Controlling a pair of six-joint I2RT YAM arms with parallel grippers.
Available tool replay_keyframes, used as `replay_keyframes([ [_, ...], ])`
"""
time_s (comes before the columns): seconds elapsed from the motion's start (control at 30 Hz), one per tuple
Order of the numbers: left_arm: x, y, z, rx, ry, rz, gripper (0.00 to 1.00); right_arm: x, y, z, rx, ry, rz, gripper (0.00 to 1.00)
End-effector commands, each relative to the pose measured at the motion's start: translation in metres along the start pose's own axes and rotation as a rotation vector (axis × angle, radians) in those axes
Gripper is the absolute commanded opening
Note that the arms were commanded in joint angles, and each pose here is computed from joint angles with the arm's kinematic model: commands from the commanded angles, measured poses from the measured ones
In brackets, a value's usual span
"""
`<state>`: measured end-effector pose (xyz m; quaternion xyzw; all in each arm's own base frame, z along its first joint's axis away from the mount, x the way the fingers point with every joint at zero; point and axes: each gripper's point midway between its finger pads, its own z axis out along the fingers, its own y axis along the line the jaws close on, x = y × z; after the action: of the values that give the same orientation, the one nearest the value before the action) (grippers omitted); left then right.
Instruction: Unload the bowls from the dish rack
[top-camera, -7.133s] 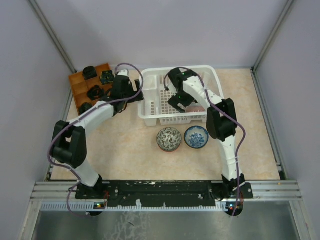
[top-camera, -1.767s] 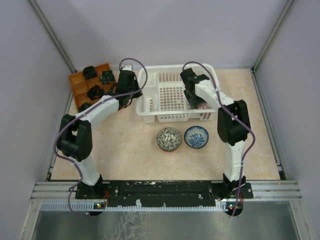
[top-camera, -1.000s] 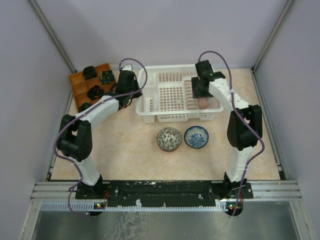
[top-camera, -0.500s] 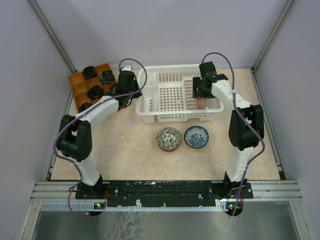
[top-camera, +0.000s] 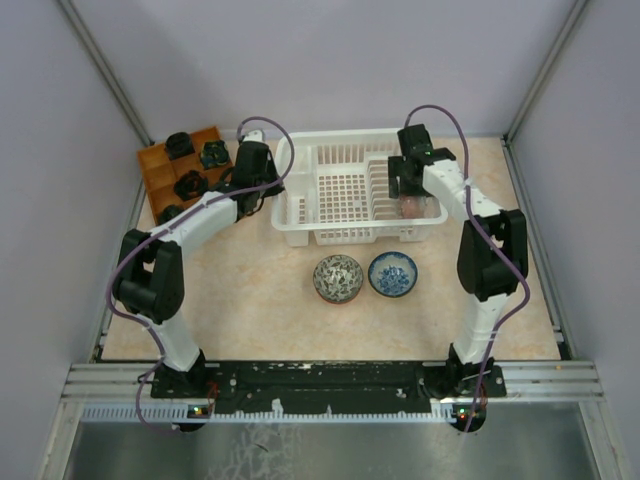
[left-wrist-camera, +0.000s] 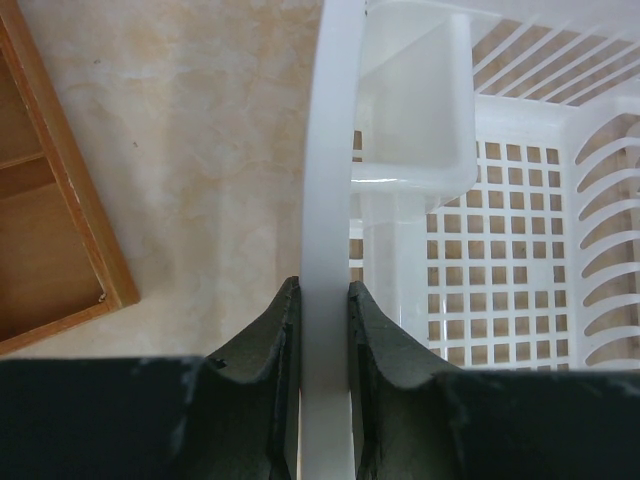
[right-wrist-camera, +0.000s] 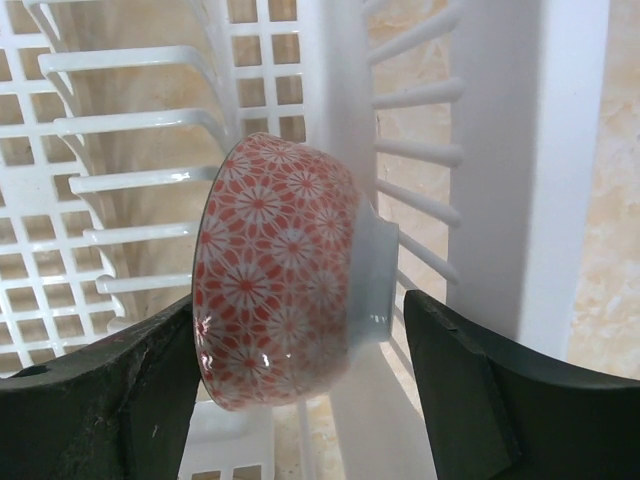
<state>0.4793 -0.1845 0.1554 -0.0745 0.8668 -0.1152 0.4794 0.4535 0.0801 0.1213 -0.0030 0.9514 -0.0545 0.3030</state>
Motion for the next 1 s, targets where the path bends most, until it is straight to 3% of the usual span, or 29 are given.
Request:
replay_keyframes([
  [0.0, 0.007, 0.012, -0.005, -0.032, 0.028, 0.014, 0.0, -0.035, -0.015, -0.027, 0.055, -0.115, 0.001, 0.77],
  [0.4, 0.008, 0.011, -0.005, -0.026, 0.031, 0.012, 0.0, -0.034, -0.032, -0.038, 0.285, -0.118, -0.092, 0.76],
  [0.97, 0.006, 0.009, -0.007, -0.016, 0.03, 0.015, 0.0, -0.018, -0.008, -0.029, 0.442, -0.06, -0.283, 0.64],
])
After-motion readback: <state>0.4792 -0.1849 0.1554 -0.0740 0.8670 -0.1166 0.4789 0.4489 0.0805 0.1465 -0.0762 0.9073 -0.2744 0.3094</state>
